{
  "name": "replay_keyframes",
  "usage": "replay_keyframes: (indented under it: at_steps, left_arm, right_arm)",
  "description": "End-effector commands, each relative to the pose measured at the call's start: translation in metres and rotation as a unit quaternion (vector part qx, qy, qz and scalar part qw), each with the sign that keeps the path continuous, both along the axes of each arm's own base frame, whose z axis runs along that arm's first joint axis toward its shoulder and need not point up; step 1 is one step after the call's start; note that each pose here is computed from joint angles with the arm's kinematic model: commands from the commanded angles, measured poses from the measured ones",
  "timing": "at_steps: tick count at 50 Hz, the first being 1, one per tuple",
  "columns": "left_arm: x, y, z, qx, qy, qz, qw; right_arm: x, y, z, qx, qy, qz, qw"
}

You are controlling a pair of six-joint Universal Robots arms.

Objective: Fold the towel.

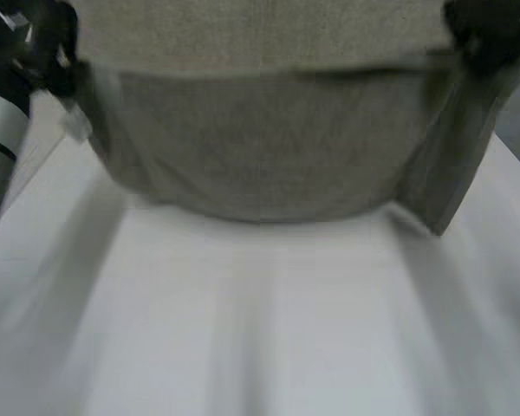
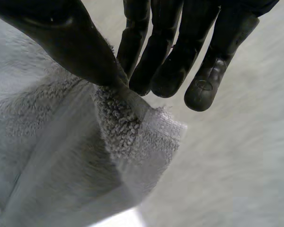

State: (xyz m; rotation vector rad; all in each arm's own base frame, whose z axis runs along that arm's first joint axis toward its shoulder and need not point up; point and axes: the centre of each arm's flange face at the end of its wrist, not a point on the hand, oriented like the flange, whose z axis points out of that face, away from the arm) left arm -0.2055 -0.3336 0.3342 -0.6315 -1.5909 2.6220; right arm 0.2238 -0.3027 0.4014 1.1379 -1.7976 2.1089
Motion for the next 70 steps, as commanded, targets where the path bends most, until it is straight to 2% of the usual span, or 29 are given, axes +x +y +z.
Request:
replay_keyframes:
  at_steps: [1, 2, 3, 5, 6, 8, 9, 11, 14, 16, 19, 28, 36, 38, 39, 41, 44, 47, 53, 61, 70]
  left_arm:
    - [0.005, 0.029, 0.038, -0.026, 0.074, -0.037, 0.996]
    - [0.005, 0.027, 0.027, -0.003, 0.071, -0.036, 0.997]
    - [0.005, 0.027, 0.027, -0.003, 0.071, -0.036, 0.997]
    - [0.003, 0.014, -0.01, 0.066, 0.058, -0.03, 0.996]
    - [0.003, 0.014, -0.011, 0.066, 0.058, -0.03, 0.996]
    - [-0.001, -0.002, -0.055, 0.141, 0.036, -0.022, 0.989]
    - [-0.001, -0.002, -0.055, 0.141, 0.036, -0.022, 0.989]
    - [-0.007, -0.013, -0.085, 0.177, 0.0, -0.015, 0.984]
    - [-0.01, -0.02, -0.092, 0.177, -0.018, -0.01, 0.984]
    - [-0.021, -0.031, -0.092, 0.154, -0.049, -0.011, 0.987]
    - [-0.024, -0.044, -0.079, 0.128, -0.044, -0.005, 0.991]
    - [-0.027, -0.048, -0.07, 0.119, -0.03, -0.003, 0.992]
    - [-0.025, -0.021, -0.11, 0.188, -0.048, -0.011, 0.981]
    - [-0.031, 0.008, -0.128, 0.223, -0.059, -0.028, 0.973]
    - [-0.031, 0.008, -0.128, 0.223, -0.059, -0.028, 0.973]
    - [-0.039, 0.046, -0.145, 0.257, -0.074, -0.053, 0.962]
    - [-0.044, 0.063, -0.153, 0.272, -0.082, -0.068, 0.956]
    - [-0.053, 0.099, -0.164, 0.291, -0.095, -0.095, 0.947]
    - [-0.06, 0.108, -0.179, 0.311, -0.105, -0.106, 0.939]
    - [-0.064, 0.106, -0.202, 0.344, -0.118, -0.098, 0.926]
    - [-0.065, 0.107, -0.214, 0.355, -0.124, -0.087, 0.922]
  right_arm:
    - [-0.015, 0.015, 0.014, 0.048, -0.013, -0.002, 0.999]
    - [-0.012, 0.013, -0.005, 0.1, 0.006, 0.001, 0.995]
    - [-0.012, 0.013, -0.006, 0.101, 0.006, 0.001, 0.995]
    - [-0.001, 0.013, -0.039, 0.17, 0.063, 0.023, 0.983]
    - [-0.001, 0.013, -0.04, 0.171, 0.063, 0.023, 0.983]
    - [0.016, 0.015, -0.061, 0.184, 0.108, 0.057, 0.975]
    - [0.016, 0.015, -0.061, 0.184, 0.108, 0.057, 0.975]
    - [0.028, 0.005, -0.075, 0.17, 0.124, 0.062, 0.976]
    - [0.032, -0.004, -0.079, 0.152, 0.125, 0.054, 0.979]
    - [0.036, -0.026, -0.078, 0.097, 0.118, 0.027, 0.988]
    - [0.039, -0.042, -0.073, 0.056, 0.105, 0.006, 0.993]
    - [0.04, -0.042, -0.081, 0.07, 0.103, 0.004, 0.992]
    - [0.036, -0.032, -0.111, 0.126, 0.117, 0.008, 0.985]
    - [0.035, -0.029, -0.118, 0.14, 0.119, 0.01, 0.983]
    - [0.035, -0.029, -0.119, 0.14, 0.119, 0.01, 0.983]
    - [0.033, -0.027, -0.128, 0.159, 0.11, 0.006, 0.981]
    - [0.03, -0.026, -0.132, 0.165, 0.092, -0.001, 0.982]
    - [0.029, -0.023, -0.137, 0.169, 0.085, -0.001, 0.982]
    - [0.027, -0.019, -0.144, 0.173, 0.084, -0.001, 0.981]
    - [0.026, -0.012, -0.151, 0.174, 0.083, 0.001, 0.981]
    - [0.025, -0.009, -0.16, 0.178, 0.084, 0.003, 0.98]
